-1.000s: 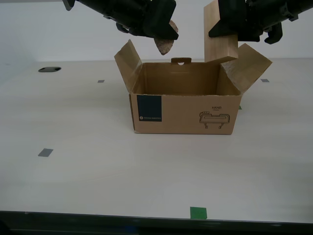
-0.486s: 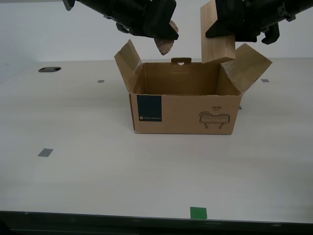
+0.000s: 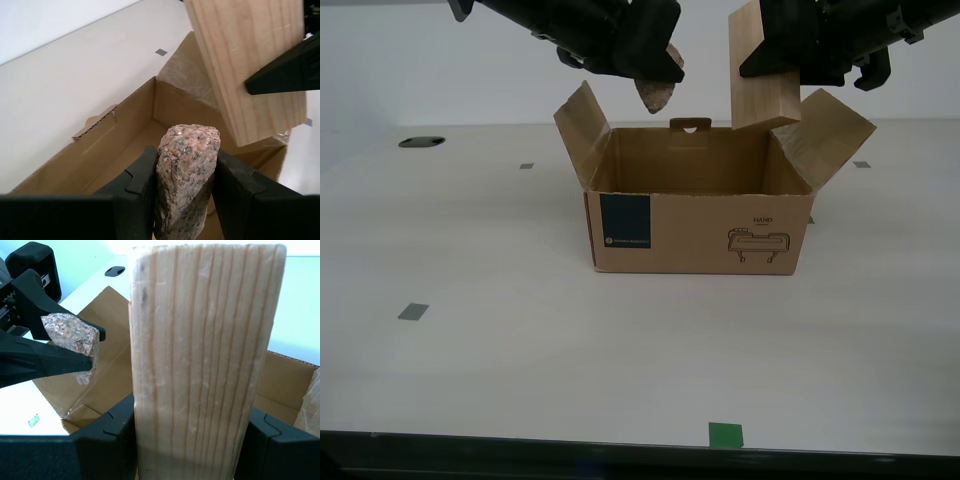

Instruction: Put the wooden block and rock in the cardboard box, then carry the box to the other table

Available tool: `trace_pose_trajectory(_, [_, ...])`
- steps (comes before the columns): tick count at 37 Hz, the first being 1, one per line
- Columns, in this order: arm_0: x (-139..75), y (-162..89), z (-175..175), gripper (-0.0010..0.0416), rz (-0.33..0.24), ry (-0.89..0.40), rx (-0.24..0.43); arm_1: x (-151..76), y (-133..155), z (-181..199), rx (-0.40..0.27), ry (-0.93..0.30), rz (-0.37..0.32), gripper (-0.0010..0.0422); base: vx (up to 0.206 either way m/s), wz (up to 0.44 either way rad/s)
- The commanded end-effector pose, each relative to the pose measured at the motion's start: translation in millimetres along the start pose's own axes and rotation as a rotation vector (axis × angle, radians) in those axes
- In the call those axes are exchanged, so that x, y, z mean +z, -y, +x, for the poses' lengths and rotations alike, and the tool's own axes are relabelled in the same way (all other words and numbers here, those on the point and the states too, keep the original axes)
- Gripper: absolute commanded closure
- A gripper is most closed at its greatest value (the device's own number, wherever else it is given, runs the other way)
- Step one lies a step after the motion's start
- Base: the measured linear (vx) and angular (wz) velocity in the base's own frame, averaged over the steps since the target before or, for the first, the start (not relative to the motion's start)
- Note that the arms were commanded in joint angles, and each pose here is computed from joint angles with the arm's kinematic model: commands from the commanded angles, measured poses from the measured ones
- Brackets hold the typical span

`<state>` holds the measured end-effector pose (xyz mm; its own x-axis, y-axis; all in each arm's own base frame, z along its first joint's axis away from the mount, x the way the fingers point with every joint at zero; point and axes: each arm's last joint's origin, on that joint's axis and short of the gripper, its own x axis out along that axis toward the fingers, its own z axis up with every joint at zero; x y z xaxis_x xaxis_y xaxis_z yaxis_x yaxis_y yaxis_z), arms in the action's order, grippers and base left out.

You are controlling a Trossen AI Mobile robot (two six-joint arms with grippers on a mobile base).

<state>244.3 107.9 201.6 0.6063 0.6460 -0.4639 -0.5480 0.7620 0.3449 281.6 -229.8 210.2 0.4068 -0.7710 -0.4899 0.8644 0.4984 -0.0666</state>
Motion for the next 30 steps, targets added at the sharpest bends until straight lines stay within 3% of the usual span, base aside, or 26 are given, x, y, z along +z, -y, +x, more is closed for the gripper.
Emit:
trace_pose_trajectory(1, [0.8, -0.7, 0.1, 0.0322, 0.000, 0.005, 0.007, 1.0, -0.2, -0.1, 0.014, 0.004, 0.003, 0.0297, 0.000, 0.000])
trace_pose_trajectory(16, [0.6, -1.5, 0.4, 0.0314, -0.002, 0.004, 0.009, 1.1, -0.7, -0.1, 0.034, 0.002, 0.004, 0.0182, 0.000, 0.000])
trace_pose_trajectory(22, [0.7, -1.5, 0.4, 0.0263, -0.002, 0.005, 0.009, 1.1, -0.7, -0.1, 0.034, 0.002, 0.004, 0.0158, 0.000, 0.000])
trace_pose_trajectory(30, [0.8, -1.7, 0.5, 0.0156, -0.001, 0.005, 0.010, 1.2, -0.8, -0.2, 0.035, 0.003, 0.004, 0.0149, 0.000, 0.000])
